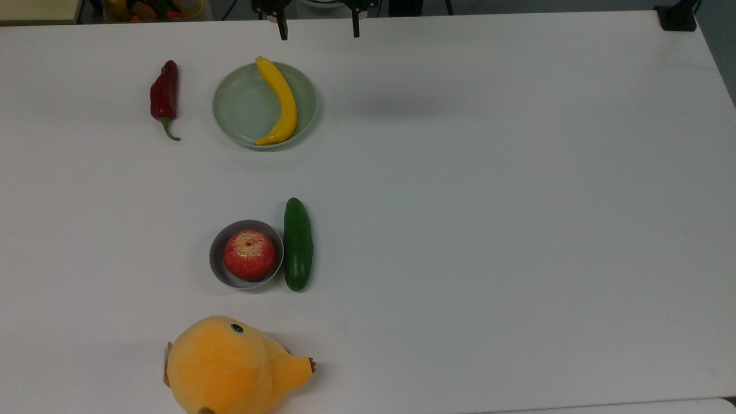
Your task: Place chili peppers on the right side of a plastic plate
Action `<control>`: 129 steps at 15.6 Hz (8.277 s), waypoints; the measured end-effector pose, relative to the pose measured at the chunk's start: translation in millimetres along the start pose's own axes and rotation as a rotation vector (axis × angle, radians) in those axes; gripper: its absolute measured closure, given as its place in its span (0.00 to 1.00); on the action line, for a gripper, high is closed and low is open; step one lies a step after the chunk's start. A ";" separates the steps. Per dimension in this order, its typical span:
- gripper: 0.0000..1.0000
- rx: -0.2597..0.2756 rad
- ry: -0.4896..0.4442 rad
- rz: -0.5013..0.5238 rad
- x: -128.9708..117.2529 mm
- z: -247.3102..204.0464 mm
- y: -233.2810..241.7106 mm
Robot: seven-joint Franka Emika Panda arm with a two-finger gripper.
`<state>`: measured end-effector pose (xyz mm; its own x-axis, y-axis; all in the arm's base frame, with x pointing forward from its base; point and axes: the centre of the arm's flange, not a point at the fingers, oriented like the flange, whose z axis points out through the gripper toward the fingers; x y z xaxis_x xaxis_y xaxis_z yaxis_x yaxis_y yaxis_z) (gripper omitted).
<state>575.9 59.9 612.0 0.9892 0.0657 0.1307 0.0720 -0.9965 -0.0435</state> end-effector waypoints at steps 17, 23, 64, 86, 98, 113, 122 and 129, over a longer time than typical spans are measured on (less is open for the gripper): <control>0.00 0.002 -0.013 -0.033 -12.2 2.3 -16.4; 0.00 -0.005 -0.129 -0.066 -25.1 23.6 -9.4; 0.03 -0.123 -0.296 0.040 -108.4 227.6 315.6; 0.63 -0.157 -0.325 -0.043 -113.3 254.3 312.6; 0.58 -0.089 -0.309 -0.080 -97.3 234.4 265.3; 0.00 -0.070 -0.246 -0.038 -71.2 192.3 241.6; 0.00 -0.057 -0.112 0.128 -28.6 2.8 145.3; 0.00 -0.042 -0.027 0.103 -33.0 -60.0 39.8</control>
<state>538.4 14.9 665.4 0.9942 -0.0359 0.1009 -0.0347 -0.9993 -0.0136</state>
